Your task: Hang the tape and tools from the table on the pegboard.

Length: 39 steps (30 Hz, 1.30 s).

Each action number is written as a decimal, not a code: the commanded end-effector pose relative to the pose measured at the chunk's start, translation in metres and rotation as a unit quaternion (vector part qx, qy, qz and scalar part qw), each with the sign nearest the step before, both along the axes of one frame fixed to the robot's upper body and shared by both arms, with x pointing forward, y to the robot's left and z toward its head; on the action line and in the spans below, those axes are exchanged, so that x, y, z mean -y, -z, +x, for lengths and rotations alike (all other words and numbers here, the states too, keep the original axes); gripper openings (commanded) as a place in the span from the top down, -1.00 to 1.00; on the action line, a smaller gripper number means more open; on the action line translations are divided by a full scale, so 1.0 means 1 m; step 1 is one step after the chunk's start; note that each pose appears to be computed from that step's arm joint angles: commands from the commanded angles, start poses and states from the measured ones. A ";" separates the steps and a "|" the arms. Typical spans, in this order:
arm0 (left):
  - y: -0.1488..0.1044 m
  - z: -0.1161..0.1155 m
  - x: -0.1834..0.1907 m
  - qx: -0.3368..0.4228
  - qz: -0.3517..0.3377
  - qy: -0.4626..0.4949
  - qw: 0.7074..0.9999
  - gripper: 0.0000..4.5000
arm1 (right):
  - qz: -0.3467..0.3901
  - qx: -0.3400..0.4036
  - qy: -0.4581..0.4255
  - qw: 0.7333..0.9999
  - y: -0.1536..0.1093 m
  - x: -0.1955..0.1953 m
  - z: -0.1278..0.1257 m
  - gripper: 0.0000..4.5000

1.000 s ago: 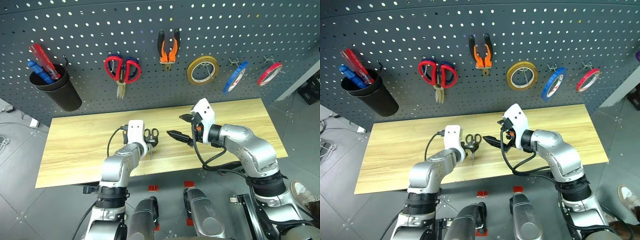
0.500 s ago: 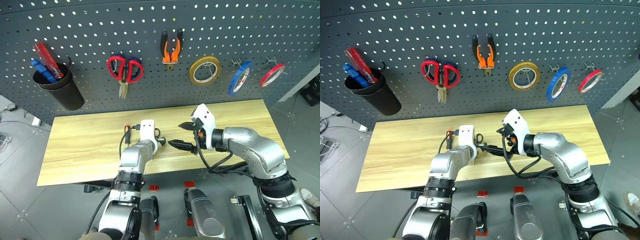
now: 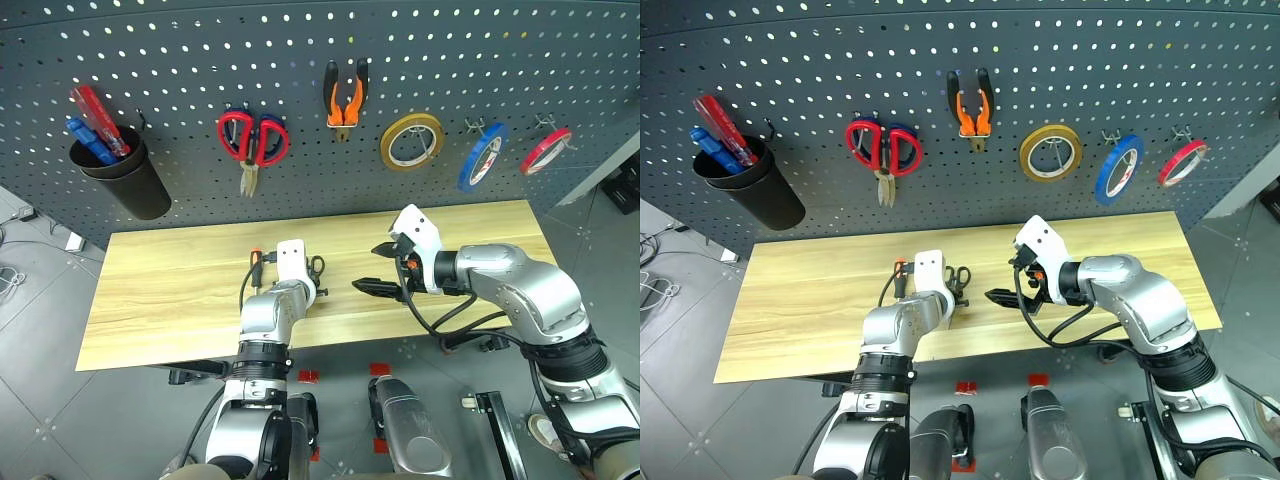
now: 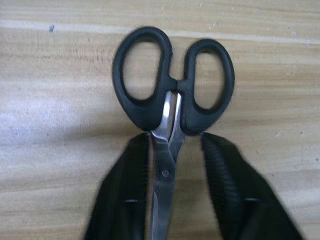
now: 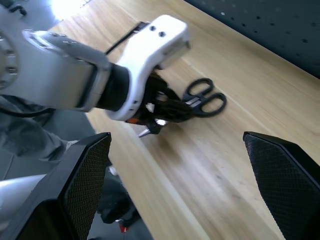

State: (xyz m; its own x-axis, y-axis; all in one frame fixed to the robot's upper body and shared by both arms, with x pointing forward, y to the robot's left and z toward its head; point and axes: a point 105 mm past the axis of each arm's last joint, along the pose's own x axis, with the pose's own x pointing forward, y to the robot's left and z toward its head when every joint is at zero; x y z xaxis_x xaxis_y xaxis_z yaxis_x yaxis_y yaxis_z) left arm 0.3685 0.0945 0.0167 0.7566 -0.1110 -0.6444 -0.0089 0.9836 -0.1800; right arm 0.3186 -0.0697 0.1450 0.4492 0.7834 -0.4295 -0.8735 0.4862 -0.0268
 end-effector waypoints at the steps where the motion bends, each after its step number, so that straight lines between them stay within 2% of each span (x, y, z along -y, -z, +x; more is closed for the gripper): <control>1: 0.033 -0.025 0.006 -0.071 -0.015 0.013 0.997 0.84 | -0.003 0.028 -0.008 1.000 -0.012 0.004 0.005 -1.00; 7: 0.034 -0.035 -0.007 -0.071 -0.009 0.017 0.997 0.84 | -0.041 0.086 -0.081 0.992 -0.016 0.010 0.003 -1.00; 14: 0.032 -0.037 -0.015 -0.066 0.004 0.023 0.998 0.84 | -0.058 0.104 -0.182 0.976 -0.014 0.015 -0.009 -1.00; 22: 0.021 -0.035 -0.011 -0.025 0.019 0.048 0.998 0.84 | -0.075 0.115 -0.190 0.972 -0.010 0.016 -0.005 -1.00; 26: -0.010 -0.031 -0.024 0.069 0.065 0.053 0.994 0.84 | -0.071 0.119 -0.175 0.975 -0.013 0.019 -0.003 -1.00; 28: -0.035 -0.032 -0.031 0.140 0.069 0.041 0.987 0.84 | -0.066 0.129 -0.160 0.976 -0.017 0.023 0.000 -1.00; 34: -0.102 -0.057 -0.053 0.329 0.163 0.048 0.929 0.84 | -0.032 0.209 -0.121 0.970 -0.038 0.024 0.007 -1.00; 39: -0.142 -0.080 -0.064 0.423 0.203 0.021 0.883 0.84 | -0.019 0.238 -0.126 0.963 -0.048 0.018 0.002 -1.00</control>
State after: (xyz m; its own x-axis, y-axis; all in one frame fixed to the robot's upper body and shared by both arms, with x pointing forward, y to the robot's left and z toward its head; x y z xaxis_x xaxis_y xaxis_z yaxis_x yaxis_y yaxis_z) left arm 0.2976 0.1582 0.1260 0.9990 -0.0428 0.0101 0.0393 0.9711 0.2356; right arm 0.3259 -0.0894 0.1766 0.3947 0.8657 -0.3079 -0.8767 0.2546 -0.4082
